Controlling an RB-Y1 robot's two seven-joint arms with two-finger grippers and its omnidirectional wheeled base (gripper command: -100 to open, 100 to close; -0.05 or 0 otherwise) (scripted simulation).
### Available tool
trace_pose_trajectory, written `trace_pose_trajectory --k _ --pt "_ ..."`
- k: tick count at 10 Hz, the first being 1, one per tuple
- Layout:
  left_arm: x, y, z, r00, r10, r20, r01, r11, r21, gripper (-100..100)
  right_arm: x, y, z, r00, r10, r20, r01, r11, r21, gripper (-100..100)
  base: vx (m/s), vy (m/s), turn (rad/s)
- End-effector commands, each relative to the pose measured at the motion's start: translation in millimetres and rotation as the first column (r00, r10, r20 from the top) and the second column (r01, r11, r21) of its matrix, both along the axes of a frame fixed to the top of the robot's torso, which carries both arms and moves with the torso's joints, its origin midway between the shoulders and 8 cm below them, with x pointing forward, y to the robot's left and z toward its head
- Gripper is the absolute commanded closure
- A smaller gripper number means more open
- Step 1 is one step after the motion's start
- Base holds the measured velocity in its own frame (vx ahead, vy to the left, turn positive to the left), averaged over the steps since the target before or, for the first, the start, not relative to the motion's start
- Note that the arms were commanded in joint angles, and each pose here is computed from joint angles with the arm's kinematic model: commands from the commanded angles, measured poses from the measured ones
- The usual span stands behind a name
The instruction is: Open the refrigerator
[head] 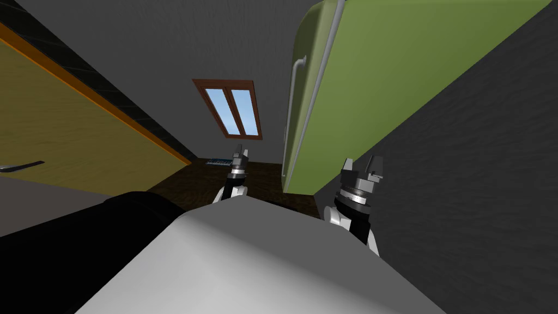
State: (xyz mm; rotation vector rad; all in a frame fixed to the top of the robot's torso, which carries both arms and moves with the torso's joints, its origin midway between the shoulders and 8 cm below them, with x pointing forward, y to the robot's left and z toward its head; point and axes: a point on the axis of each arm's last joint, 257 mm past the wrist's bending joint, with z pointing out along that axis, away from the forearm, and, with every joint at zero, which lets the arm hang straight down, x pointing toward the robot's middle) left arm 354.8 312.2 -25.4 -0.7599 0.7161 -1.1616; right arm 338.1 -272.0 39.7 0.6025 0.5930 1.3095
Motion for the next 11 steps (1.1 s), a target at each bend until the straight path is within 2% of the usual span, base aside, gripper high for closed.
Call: trace_pose_trajectory --k 1,9,10,11 --pt "0.0 0.0 0.0 1.0000 0.000 0.000 0.000 1.0000 0.000 0 0.0 0.0 0.0 1.000 0.000 0.000 0.000 1.000 0.000 0 0.000 0.000 0.000" --pt "-0.1 0.0 0.2 1.0000 0.000 0.000 0.000 1.0000 0.000 0 -0.1 0.0 0.2 1.000 0.000 0.000 0.000 1.000 0.000 0 0.000 0.000 0.000" --pt "-0.1 0.0 0.2 1.0000 0.000 0.000 0.000 1.0000 0.000 0 0.3 0.5 -3.1 1.000 -0.003 -0.016 0.002 0.999 -0.052 -100 0.007 0.013 0.062" --pt "0.0 0.0 0.0 1.0000 0.000 0.000 0.000 1.0000 0.000 0 0.3 -0.6 -6.0 0.999 -0.013 -0.030 0.010 0.996 -0.093 -100 0.008 0.028 0.096"
